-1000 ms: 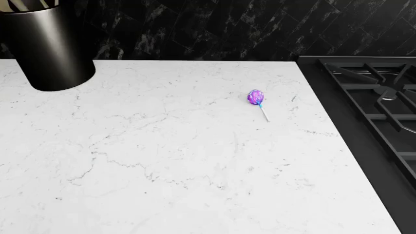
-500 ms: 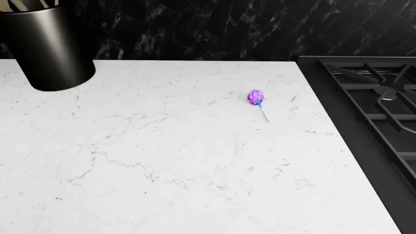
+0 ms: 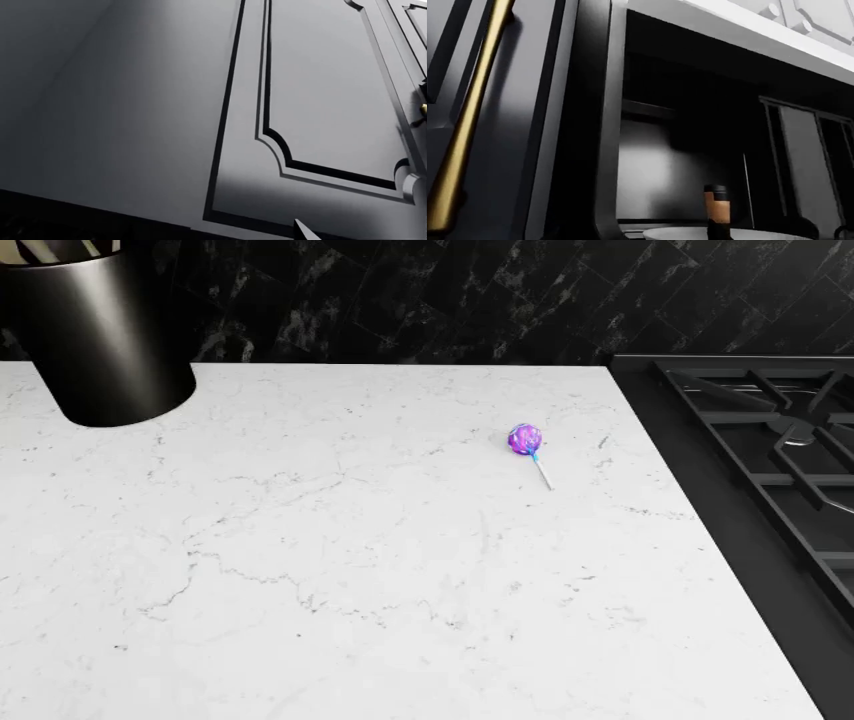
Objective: Close the microwave door
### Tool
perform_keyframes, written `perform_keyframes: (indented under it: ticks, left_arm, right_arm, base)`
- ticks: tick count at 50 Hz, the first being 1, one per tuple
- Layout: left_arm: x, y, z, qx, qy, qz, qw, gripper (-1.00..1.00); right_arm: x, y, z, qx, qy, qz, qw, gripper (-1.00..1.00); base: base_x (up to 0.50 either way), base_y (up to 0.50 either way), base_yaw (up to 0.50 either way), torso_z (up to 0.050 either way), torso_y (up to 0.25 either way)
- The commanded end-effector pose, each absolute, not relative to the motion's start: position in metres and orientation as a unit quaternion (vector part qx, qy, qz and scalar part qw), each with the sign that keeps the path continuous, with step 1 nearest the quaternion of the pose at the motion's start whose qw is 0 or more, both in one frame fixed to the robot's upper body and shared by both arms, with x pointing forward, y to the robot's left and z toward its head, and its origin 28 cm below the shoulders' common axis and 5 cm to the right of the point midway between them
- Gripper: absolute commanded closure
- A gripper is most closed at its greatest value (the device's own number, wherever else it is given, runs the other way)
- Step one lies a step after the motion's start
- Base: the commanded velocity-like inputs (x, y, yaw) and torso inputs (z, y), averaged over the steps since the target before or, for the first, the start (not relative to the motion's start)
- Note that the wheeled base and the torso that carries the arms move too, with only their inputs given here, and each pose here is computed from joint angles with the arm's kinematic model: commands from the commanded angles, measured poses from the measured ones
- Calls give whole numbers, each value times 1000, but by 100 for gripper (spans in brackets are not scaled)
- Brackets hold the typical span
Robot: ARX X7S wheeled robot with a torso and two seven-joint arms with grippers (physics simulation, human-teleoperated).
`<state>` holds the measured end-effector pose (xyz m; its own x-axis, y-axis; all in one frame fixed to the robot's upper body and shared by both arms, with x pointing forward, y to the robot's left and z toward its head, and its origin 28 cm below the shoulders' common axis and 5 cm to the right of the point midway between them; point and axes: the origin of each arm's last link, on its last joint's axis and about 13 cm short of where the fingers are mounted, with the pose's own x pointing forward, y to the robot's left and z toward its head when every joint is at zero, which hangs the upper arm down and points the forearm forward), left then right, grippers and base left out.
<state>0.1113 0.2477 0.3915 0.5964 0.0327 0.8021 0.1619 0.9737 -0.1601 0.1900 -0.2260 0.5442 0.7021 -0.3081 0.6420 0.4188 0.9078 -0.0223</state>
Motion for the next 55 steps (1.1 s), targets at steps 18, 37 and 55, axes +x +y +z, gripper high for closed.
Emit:
perform_keyframes:
  ticks: [18, 37, 55]
  left_arm:
    - [111, 246, 390, -107, -446, -39, 888, -100]
    - [112, 246, 389, -106, -446, -40, 888, -100]
    - [112, 246, 389, -104, -445, -40, 888, -100]
  right_arm:
    - [197, -231, 552, -55, -296, -157, 941, -100]
    - [205, -247, 565, -17, -270, -125, 955, -100]
    - [207, -259, 569, -3, -261, -97, 961, -100]
  base:
    - [0, 0, 0, 0, 0]
    - [0, 0, 0, 0, 0]
    - [0, 0, 0, 0, 0]
